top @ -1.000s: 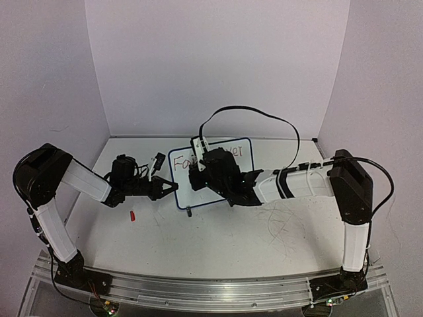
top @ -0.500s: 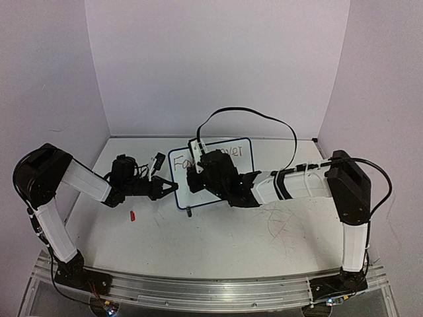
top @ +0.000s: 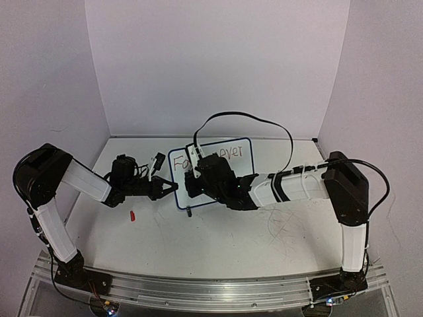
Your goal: Write a sentence on the whiteboard
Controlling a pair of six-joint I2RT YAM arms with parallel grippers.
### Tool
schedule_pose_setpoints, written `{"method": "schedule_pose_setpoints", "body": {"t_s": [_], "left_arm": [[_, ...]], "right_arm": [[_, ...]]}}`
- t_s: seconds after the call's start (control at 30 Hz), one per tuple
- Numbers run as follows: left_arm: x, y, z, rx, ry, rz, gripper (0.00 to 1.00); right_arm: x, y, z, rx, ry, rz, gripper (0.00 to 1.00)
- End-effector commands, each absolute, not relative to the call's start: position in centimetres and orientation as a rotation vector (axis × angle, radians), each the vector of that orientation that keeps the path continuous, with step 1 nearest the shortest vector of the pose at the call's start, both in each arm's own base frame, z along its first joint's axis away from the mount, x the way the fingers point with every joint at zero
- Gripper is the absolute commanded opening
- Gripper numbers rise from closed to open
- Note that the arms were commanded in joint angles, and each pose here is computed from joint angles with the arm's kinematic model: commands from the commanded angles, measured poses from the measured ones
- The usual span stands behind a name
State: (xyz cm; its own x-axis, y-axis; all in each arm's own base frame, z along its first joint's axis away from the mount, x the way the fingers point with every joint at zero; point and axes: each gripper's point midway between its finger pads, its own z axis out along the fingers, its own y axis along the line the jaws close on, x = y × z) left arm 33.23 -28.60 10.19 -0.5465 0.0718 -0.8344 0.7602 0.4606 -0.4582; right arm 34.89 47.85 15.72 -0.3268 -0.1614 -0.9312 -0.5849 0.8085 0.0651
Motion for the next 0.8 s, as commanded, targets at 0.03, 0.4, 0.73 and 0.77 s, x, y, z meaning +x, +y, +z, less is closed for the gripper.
{"method": "schedule_pose_setpoints", "body": {"t_s": [0.03,0.4,0.73,0.77], "left_arm": [[34.2,-27.8,10.0,0.68,1.941,-1.012,0.0],[34.2,-27.8,10.0,0.682,1.94,-1.01,0.0],[34.2,-27.9,9.9,0.683,1.942,-1.01,0.0],[34.2,-27.9,9.9,0.683,1.943,-1.01,0.0]], "right_arm": [[34.7,47.3,12.3,-0.582,1.953,0.426,0.0],[33.2,47.7,9.5,-0.622,2.007,0.425,0.0],[33.1,47.4,17.2,-0.521,1.878,0.542,0.0],[33.3,47.2,17.4,-0.515,1.872,0.532,0.0]]}}
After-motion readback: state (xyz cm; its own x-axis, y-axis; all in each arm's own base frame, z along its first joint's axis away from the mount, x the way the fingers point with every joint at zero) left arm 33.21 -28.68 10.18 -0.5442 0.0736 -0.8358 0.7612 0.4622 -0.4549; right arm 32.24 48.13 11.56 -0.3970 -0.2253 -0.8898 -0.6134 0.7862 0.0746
